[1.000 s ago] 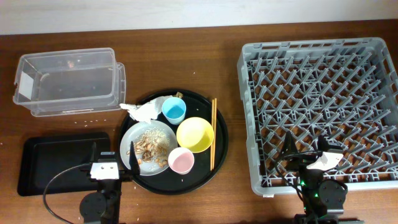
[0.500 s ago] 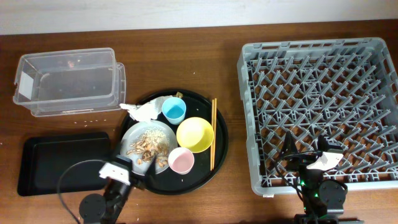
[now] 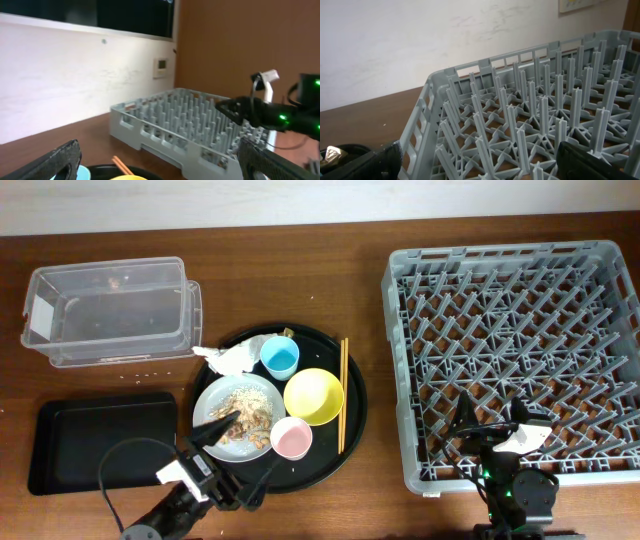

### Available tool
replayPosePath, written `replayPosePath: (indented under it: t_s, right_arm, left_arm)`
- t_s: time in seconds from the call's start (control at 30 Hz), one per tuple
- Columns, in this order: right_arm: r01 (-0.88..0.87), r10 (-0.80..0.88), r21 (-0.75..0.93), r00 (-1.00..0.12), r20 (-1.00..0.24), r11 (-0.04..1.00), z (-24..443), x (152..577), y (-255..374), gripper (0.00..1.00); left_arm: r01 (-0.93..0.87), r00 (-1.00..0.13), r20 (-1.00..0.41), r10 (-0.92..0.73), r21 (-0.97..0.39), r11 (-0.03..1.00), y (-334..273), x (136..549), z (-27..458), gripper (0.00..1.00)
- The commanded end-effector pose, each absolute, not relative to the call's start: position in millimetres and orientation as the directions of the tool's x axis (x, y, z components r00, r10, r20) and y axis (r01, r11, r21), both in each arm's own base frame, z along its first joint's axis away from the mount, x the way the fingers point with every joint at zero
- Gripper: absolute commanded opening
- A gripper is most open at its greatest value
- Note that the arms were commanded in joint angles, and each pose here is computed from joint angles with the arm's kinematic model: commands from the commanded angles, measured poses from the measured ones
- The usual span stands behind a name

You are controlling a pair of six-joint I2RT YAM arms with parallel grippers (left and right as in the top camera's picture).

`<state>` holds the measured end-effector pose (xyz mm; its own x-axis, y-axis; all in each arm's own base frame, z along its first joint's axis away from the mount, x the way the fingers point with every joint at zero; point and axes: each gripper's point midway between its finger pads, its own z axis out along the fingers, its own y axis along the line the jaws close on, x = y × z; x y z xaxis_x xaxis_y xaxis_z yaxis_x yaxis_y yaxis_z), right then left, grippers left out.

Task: Sort waste into correct bins and load items into the dishwasher rack
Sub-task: 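Reach the left gripper to the white tissue on the tray and grasp it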

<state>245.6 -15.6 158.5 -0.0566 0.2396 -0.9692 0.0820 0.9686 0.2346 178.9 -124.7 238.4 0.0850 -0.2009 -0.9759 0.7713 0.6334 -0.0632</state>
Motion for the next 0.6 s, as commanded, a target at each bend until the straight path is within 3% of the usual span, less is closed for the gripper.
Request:
replayPosePath:
  t_s: [0.0,0.07,0.1,0.13,0.17,0.23,0.33,0.4,0.43,0.47,0.57]
  right_arm:
    - [0.088,0.242,0.236,-0.061,-0.968,0.968,155,245,-17,0.99]
    - [0.088,0.242,0.236,-0.061,-0.968,0.968,155,245,-17,0.99]
    - [0.088,0.242,0.236,-0.061,-0.968,0.968,155,245,-17,0.99]
    - [0.088,0.242,0.236,-0.061,-0.968,0.968,155,245,-17,0.99]
    - [0.088,0.242,0.236,-0.061,-0.968,0.968,155,245,-17,0.99]
    - [0.088,0.242,0.236,-0.061,-0.968,0.968,155,245,-17,0.99]
    - [0.088,0.242,0.236,-0.061,-0.968,0.968,155,245,-17,0.99]
    - [0.088,0.242,0.236,-0.061,-0.968,0.968,155,245,-17,0.99]
    - [0.088,0.242,0.236,-0.061,-0.968,0.968,155,245,-17,0.99]
    - [0.088,0.242,0.236,-0.061,-0.968,0.968,155,245,-17,0.99]
    - [0.088,0.242,0.236,-0.061,-0.968,0.968,155,245,-17,0.98]
  left_arm:
    - [0.735,0.168,-0.967,-0.190,-0.006,0.678,-118,179,274,0.99]
    - [0.700,0.245,-0.963,-0.116,0.093,0.708,-116,181,308,0.99]
    - [0.644,0.149,-0.986,-0.068,0.045,0.764,-106,202,313,1.00]
    - [0.563,-0.008,-0.998,-0.065,-0.059,0.824,-92,222,307,0.99]
    - [0.515,-0.148,-0.989,0.001,-0.076,0.854,-85,233,298,0.99]
    - [0.530,-0.322,-0.945,0.050,-0.137,0.837,-88,246,297,0.99]
    - [0.620,-0.455,-0.891,0.009,-0.310,0.721,-111,256,284,0.99]
    - [0.328,-0.608,-0.781,-0.143,-0.411,0.851,-78,288,263,0.99]
    - [0.084,-0.693,-0.691,-0.207,-0.363,0.928,-46,297,247,0.99]
    - [-0.049,-0.735,-0.646,-0.206,-0.252,0.966,-23,303,241,0.99]
    - [-0.076,-0.763,-0.614,-0.202,-0.225,0.971,-18,330,226,0.99]
